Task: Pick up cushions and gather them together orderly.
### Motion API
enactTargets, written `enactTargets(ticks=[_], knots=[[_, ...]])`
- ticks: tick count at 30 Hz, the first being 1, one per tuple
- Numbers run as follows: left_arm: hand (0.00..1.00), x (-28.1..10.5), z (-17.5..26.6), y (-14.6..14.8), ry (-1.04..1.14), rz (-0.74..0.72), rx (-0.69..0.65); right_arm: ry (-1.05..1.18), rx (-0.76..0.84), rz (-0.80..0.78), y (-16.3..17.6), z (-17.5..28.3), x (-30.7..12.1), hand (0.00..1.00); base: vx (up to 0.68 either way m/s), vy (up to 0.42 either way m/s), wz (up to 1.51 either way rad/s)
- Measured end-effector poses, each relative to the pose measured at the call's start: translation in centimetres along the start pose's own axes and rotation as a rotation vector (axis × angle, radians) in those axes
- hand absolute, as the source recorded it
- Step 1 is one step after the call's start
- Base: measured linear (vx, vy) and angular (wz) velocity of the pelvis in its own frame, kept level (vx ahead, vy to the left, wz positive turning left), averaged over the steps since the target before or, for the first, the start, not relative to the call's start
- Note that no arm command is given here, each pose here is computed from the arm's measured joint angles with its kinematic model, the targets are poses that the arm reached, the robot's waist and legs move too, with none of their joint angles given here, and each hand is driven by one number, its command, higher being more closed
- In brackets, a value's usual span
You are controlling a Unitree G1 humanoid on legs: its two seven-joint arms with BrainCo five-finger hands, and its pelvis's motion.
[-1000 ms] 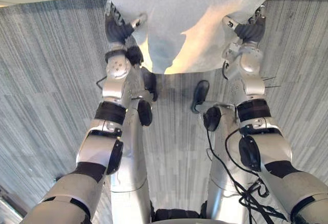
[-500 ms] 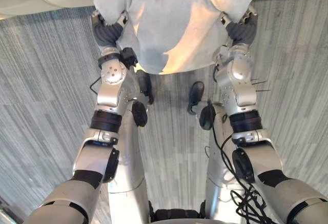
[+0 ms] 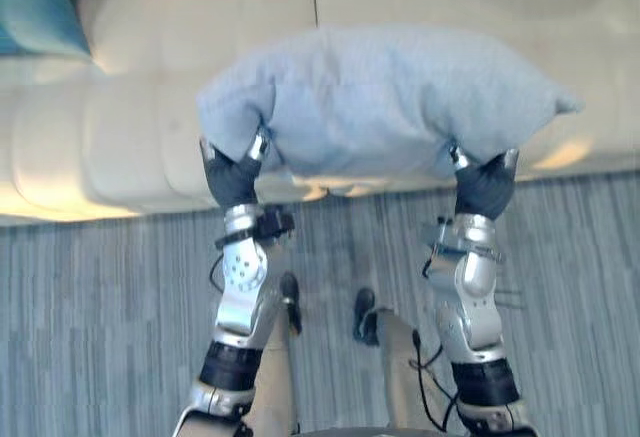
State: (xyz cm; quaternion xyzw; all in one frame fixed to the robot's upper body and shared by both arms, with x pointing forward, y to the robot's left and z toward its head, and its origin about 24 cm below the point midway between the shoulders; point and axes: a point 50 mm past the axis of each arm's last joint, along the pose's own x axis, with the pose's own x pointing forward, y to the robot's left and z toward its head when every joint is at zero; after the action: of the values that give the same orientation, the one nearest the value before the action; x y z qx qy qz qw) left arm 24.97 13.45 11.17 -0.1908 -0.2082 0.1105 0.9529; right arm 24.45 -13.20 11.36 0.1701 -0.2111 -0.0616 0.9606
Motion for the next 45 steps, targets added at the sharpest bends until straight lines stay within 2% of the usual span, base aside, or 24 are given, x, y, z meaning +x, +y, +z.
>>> enactTargets(ticks=[6, 17, 23, 29, 36, 41, 45], knots=[[1.0, -3.8, -2.1, 3.3, 0.167, 0.034, 0.098, 0.216, -0.129, 0.045, -1.6, -4.0, -1.4, 1.0, 0.22, 0.039, -0.15], [1.0, -5.8, -3.2, 5.3, 0.289, 0.006, 0.178, 0.226, -0.213, 0.073, -2.3, -4.5, -1.1, 1.0, 0.11, 0.028, -0.1], [1.0, -6.0, -4.5, 5.4, 0.342, -0.018, 0.216, 0.28, -0.254, 0.066, -3.9, -5.1, -2.1, 1.0, 0.32, -0.097, 0.6], [1.0, -6.3, -5.7, 3.4, 0.385, -0.075, 0.166, 0.313, -0.301, -0.015, -6.4, -4.4, -3.4, 1.0, 0.41, -0.093, 0.32], [1.0, -5.8, -4.9, 2.5, 0.345, -0.109, 0.135, 0.123, -0.276, 0.006, -4.9, -0.5, -2.3, 1.0, 0.22, 0.093, -0.02], [1.0, -5.0, -4.6, 2.5, 0.321, -0.161, 0.176, 0.194, -0.249, -0.057, -5.4, -2.5, -2.3, 1.0, 0.13, 0.187, 0.07], [1.0, -4.3, -4.2, 3.2, 0.293, -0.123, 0.2, 0.2, -0.246, -0.028, -3.8, -3.6, -0.6, 1.0, 0.02, 0.082, -0.33]])
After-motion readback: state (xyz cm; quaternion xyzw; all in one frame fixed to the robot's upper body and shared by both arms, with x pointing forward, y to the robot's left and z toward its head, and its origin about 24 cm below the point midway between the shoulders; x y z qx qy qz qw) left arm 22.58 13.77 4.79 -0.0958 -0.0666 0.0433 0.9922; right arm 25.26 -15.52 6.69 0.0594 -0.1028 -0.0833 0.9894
